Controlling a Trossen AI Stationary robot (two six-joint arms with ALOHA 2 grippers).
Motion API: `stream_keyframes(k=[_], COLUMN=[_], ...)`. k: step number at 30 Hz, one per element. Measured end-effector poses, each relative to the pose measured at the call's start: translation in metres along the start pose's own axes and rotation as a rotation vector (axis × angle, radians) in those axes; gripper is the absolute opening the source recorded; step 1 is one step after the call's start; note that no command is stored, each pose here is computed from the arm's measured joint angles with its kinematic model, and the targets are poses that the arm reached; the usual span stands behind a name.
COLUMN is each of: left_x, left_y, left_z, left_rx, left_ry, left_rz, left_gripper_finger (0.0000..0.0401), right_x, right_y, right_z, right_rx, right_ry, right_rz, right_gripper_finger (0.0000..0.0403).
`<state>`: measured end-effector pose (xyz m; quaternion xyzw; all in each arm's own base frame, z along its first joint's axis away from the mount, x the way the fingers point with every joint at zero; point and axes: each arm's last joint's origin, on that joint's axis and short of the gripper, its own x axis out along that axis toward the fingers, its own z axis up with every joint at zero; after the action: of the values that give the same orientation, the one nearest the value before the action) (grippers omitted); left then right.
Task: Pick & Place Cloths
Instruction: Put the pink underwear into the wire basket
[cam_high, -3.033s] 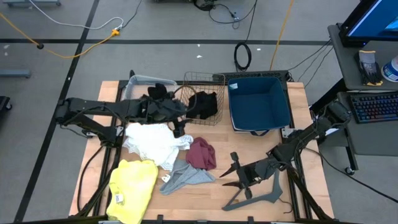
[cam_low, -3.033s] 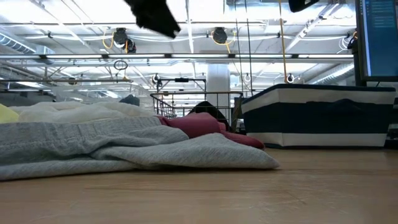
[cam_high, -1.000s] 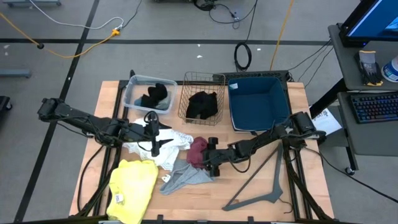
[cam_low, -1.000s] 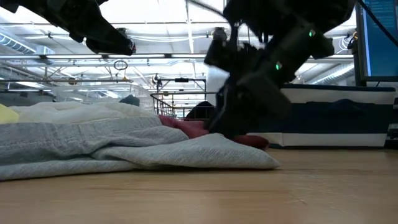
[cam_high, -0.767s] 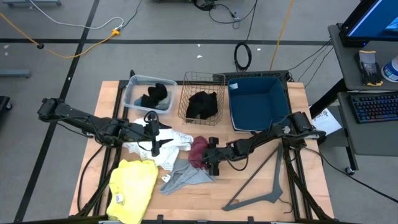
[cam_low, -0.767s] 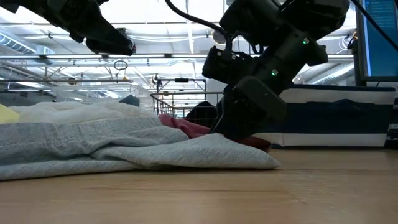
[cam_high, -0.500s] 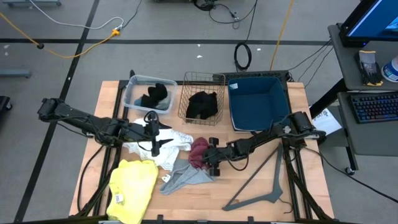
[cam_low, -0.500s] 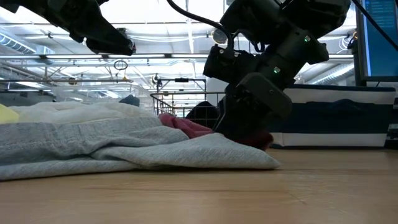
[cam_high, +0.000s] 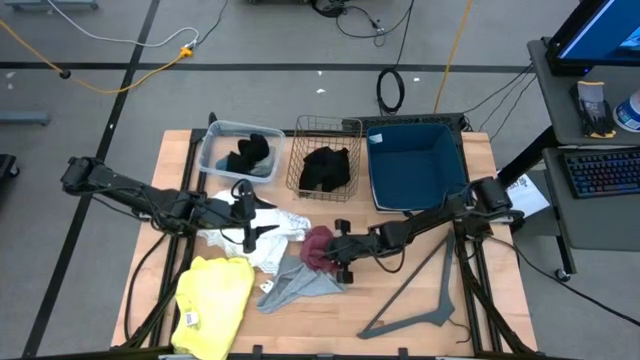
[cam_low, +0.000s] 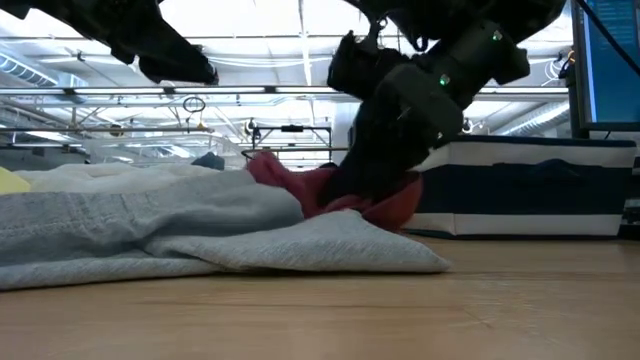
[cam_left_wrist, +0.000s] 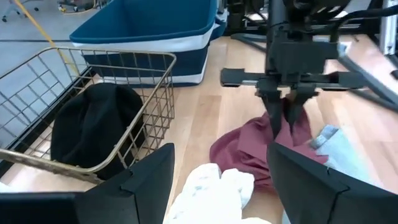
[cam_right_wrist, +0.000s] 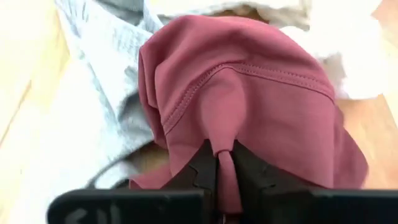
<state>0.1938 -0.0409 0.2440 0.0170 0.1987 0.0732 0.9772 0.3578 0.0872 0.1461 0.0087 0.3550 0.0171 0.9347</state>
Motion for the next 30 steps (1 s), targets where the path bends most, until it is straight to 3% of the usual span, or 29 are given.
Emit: stream_keyframes(k=[14,20,30], left_x=[-0.004,-0.003,0.018], left_y=[-0.01,-0.013,-0.026], left_z=[0.008,0.016,0.024], left_rx=[-0.018,-0.045,-0.073], left_ry=[-0.088,-0.158,-0.281], left_rz=[-0.063,-0.153,-0.222], left_gripper_finger=[0.0255,0.0255,0.0255], right_x=[-0.076,-0.108,-0.126], right_y=[0.009,0.011,0.013], right_z=[0.05,0.064,0.083], right_rx=[-0.069,-0.106,-0.125], right_ry=[-0.27,-0.377,-0.591], right_rz=[0.047,-0.006,0.002], right_gripper_finger=[0.0015,0.0015,0.0015])
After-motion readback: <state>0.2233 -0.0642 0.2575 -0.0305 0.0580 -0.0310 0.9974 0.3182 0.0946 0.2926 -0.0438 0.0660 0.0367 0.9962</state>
